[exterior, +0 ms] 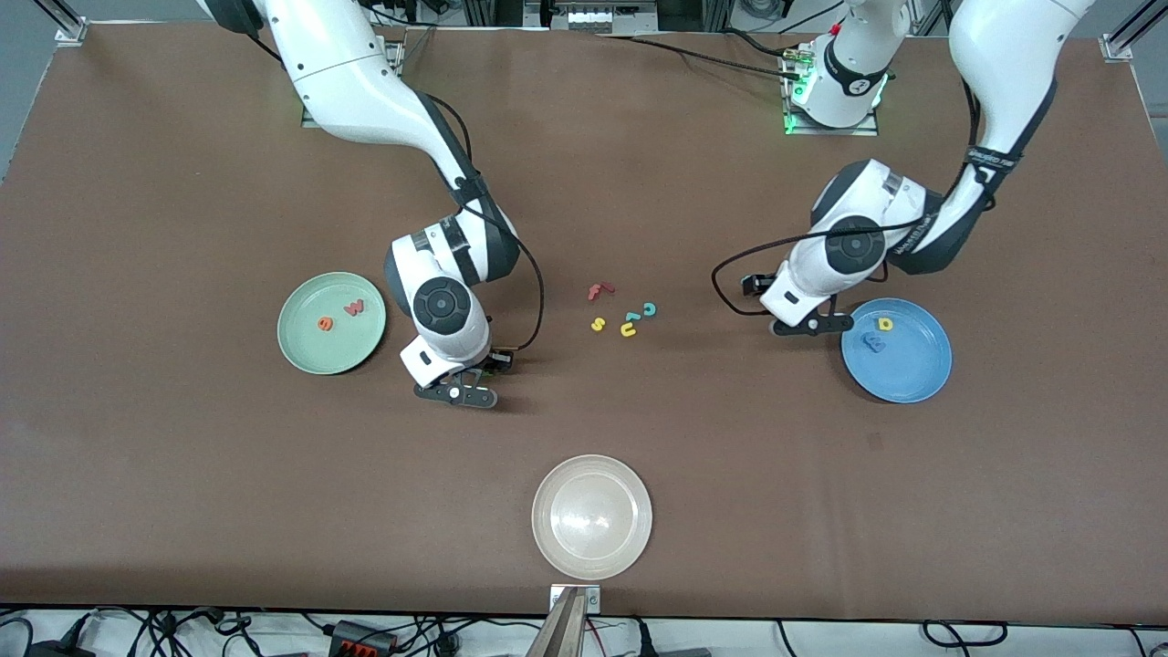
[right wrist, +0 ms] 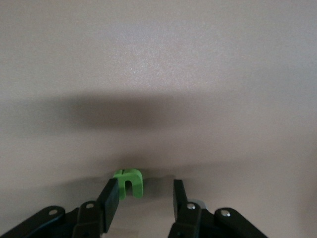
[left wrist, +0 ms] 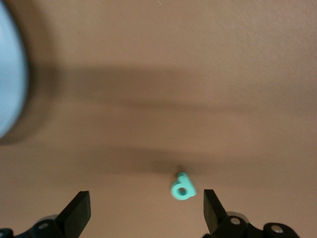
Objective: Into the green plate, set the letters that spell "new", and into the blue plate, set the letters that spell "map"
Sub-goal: 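Grasp the green n with the right gripper while the left grasps d, then place n in green plate with the right gripper while the left places d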
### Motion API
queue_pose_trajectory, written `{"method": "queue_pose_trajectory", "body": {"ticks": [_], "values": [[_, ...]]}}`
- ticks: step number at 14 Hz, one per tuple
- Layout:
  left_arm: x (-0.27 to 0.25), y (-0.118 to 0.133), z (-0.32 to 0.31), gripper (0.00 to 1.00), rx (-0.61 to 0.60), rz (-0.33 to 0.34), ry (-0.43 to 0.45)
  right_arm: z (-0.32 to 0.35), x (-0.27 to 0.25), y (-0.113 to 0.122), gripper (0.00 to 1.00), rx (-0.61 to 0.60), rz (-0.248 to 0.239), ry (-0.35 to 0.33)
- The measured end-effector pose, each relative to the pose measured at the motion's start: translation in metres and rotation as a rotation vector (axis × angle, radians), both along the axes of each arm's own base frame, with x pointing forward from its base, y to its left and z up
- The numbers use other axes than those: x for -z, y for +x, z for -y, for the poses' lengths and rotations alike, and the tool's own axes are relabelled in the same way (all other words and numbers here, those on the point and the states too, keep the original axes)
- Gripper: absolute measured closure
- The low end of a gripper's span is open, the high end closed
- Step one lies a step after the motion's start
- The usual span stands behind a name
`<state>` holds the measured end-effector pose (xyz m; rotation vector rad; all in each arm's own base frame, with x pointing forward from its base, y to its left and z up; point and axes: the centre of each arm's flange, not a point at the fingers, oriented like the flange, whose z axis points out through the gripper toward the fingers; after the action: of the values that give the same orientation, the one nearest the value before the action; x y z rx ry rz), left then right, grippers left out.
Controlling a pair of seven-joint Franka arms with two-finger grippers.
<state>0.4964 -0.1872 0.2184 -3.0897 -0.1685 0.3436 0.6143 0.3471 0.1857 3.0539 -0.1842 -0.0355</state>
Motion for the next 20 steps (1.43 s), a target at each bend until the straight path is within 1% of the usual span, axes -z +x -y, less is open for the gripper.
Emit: {"method": "queue_pose_trajectory", "body": {"ticks": [3,4,5,6,7,8,9,13,14,15,16,17,18,19,20], "values": [[0.019,-0.026,0.013,0.00,-0.017,0.029,-0.036,-0.001,-0.001,0.001,0.48,-0.002,0.002,0.002],[0.022,-0.029,0.016,0.04,-0.020,0.035,-0.043,-0.003,-0.003,0.002,0.48,-0.013,0.007,0.005],[0.023,-0.032,0.018,0.04,-0.023,0.035,-0.044,-0.005,-0.006,0.004,0.48,-0.037,0.013,0.010],[0.025,-0.034,0.018,0.12,-0.021,0.032,-0.044,-0.006,-0.009,0.006,0.48,-0.058,0.018,0.014],[0.027,-0.035,0.018,0.18,-0.013,0.032,-0.041,-0.007,-0.010,0.007,0.48,-0.072,0.019,0.015],[0.029,-0.036,0.018,0.18,-0.004,0.033,-0.036,-0.008,-0.009,0.006,0.48,-0.081,0.017,0.015],[0.032,-0.036,0.017,0.22,-0.001,0.036,-0.029,-0.009,-0.007,0.005,0.48,-0.088,0.013,0.014],[0.047,-0.040,0.021,0.24,-0.029,0.044,-0.030,-0.014,0.008,-0.001,0.48,-0.107,-0.001,0.004],[0.049,-0.040,0.021,0.33,-0.026,0.045,-0.029,-0.014,0.008,-0.001,0.49,-0.117,0.000,0.005],[0.049,-0.040,0.021,0.44,-0.024,0.046,-0.028,-0.014,0.007,0.000,0.51,-0.135,0.000,0.006],[0.049,-0.040,0.021,0.55,-0.024,0.046,-0.028,-0.013,0.007,0.001,0.51,-0.148,0.000,0.006],[0.049,-0.040,0.021,0.55,-0.024,0.046,-0.028,-0.012,0.007,0.002,0.53,-0.158,0.000,0.006],[0.050,-0.040,0.021,0.60,-0.024,0.046,-0.029,-0.010,0.007,0.003,0.54,-0.164,0.000,0.006],[0.049,-0.040,0.022,0.70,-0.024,0.049,-0.033,-0.009,0.007,0.004,0.55,-0.167,0.000,0.006],[0.049,-0.040,0.022,0.70,-0.024,0.049,-0.033,-0.009,0.006,0.004,0.61,-0.169,0.000,0.006]]}}
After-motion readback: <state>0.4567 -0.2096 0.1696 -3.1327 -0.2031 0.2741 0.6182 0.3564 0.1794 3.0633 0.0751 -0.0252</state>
